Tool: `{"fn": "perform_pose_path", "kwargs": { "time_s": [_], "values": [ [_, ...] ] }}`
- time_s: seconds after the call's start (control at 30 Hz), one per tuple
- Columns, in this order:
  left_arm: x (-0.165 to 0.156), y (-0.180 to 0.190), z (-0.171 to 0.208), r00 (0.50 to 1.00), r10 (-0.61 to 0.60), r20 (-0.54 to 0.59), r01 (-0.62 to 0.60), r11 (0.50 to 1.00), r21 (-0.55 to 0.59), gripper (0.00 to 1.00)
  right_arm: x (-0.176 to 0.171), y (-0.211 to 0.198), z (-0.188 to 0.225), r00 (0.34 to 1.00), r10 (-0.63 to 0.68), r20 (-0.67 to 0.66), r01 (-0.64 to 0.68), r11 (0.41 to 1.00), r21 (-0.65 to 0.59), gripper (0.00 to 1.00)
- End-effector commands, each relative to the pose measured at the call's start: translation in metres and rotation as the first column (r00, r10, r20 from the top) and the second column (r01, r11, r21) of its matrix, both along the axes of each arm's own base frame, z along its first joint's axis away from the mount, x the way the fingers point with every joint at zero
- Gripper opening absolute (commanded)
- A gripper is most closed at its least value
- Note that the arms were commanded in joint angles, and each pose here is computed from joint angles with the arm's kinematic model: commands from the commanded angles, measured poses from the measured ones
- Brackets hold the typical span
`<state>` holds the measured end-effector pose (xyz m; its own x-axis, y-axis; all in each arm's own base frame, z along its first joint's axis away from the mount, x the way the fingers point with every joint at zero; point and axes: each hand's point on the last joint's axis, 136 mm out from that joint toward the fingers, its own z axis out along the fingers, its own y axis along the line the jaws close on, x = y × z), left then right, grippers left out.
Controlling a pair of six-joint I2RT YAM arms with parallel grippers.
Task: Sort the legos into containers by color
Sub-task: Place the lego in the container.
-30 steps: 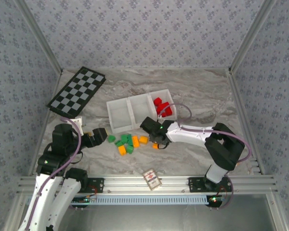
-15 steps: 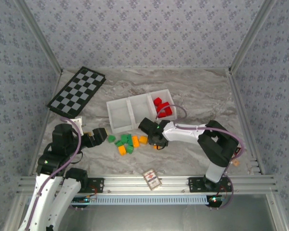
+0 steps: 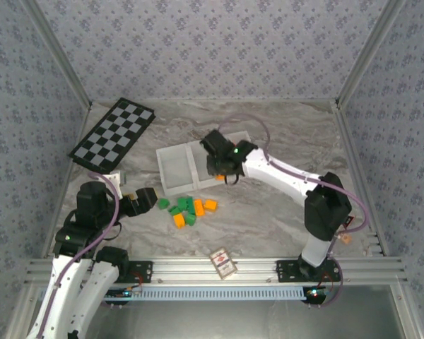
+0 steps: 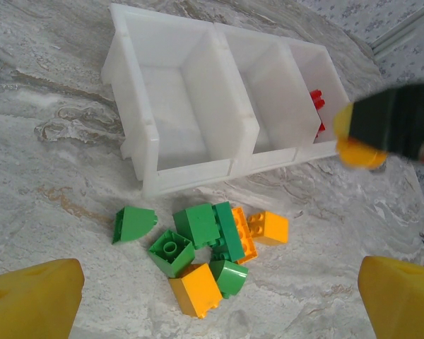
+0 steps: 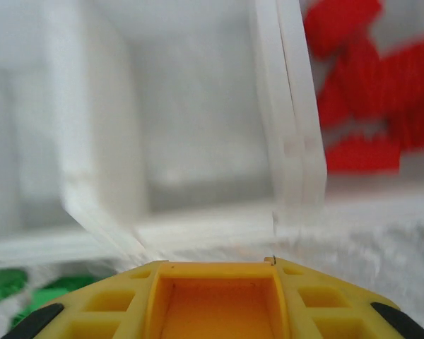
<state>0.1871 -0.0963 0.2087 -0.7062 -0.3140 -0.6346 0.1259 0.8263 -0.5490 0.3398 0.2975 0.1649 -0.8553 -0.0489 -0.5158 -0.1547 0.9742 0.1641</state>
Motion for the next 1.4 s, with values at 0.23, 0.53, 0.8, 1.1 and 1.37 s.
{"fn": "perform_pose_path", "kwargs": {
  "time_s": [0.23, 0.53, 0.8, 1.1, 1.37],
  "values": [
    [0.000, 0.000, 0.006, 0.999, -0.007, 0.036, 0.007, 1.000, 0.013, 1.00, 0.072, 0.023, -0.029, 0.958, 0.249, -0.144, -0.259, 0.964, -0.056, 0.17],
    [0.001, 0.001, 0.005, 0.999, -0.001, 0.036, 0.000, 1.000, 0.016, 1.00, 0.071, 0.033, -0.061, 0.940, 0.269, -0.210, -0.288, 0.956, -0.062, 0.23],
    [0.001, 0.001, 0.004, 0.999, -0.002, 0.033, 0.001, 1.000, 0.017, 1.00, 0.062, 0.037, -0.066, 0.936, 0.272, -0.222, -0.296, 0.952, -0.081, 0.44],
    [0.001, 0.001, 0.005, 0.999, -0.001, 0.035, 0.000, 1.000, 0.017, 1.00, 0.058, 0.029, -0.049, 0.952, 0.220, -0.213, -0.246, 0.964, -0.101, 0.62],
    [0.002, 0.001, 0.004, 0.999, 0.000, 0.033, 0.000, 1.000, 0.017, 1.00, 0.034, 0.013, -0.015, 0.989, 0.044, -0.139, -0.054, 0.996, -0.066, 0.75]
  ]
}}
